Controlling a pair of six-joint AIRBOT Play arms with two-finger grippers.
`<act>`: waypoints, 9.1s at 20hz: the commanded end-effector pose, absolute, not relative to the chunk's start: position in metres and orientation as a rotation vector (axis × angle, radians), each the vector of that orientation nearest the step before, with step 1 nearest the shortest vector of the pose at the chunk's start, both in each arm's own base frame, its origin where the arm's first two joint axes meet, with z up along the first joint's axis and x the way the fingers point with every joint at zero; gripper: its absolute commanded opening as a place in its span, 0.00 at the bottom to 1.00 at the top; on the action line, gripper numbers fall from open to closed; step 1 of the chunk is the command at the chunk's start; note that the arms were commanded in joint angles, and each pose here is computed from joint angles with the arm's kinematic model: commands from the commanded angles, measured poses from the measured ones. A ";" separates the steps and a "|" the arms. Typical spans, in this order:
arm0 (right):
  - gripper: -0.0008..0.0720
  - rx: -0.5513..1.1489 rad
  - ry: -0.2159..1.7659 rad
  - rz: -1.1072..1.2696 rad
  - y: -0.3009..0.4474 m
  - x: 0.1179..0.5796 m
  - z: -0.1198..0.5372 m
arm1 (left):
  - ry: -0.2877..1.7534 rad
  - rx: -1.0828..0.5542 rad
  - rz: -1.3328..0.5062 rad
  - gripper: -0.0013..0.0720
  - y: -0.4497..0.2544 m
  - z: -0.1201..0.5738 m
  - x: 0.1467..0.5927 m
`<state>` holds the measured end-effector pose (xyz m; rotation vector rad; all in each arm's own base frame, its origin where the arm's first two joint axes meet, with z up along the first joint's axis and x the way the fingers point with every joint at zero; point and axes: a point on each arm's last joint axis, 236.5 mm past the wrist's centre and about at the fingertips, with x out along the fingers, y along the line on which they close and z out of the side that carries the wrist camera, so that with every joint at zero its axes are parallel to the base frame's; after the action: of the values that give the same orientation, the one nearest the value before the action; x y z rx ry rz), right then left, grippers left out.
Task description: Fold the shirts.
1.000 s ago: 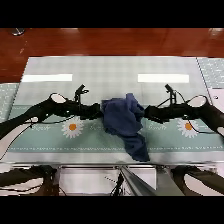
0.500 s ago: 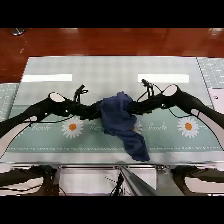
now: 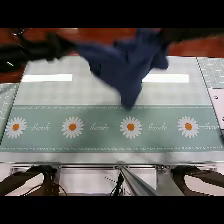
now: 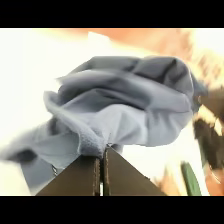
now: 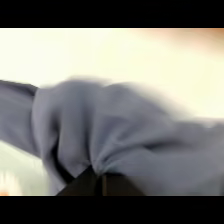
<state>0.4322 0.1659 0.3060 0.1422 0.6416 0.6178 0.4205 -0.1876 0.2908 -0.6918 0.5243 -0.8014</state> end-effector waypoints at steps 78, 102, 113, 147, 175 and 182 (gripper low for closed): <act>0.86 0.916 1.462 0.196 0.064 0.308 -0.087 | 1.429 -0.863 -0.660 0.05 -0.348 -0.062 0.307; 0.05 0.187 0.179 0.423 0.085 0.369 0.486 | 0.043 -0.536 -0.958 0.05 -0.163 0.509 0.345; 0.05 0.038 0.046 0.170 0.047 0.156 0.503 | -0.110 0.028 0.002 0.05 -0.039 0.539 0.166; 0.87 0.712 1.003 0.234 0.031 0.518 0.062 | 0.943 -0.593 -0.165 0.98 -0.102 0.017 0.415; 0.86 0.828 1.158 -0.096 -0.051 0.309 -0.037 | 1.538 -0.849 -0.315 0.50 -0.186 -0.107 0.220; 0.86 0.711 1.359 0.004 -0.030 0.301 -0.067 | 1.465 -0.822 -0.377 0.05 -0.187 -0.086 0.246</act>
<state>0.3019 -0.0349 -0.0591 0.7581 1.2979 -0.0282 0.2368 -0.1837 -0.0936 -0.8192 1.4907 -0.3571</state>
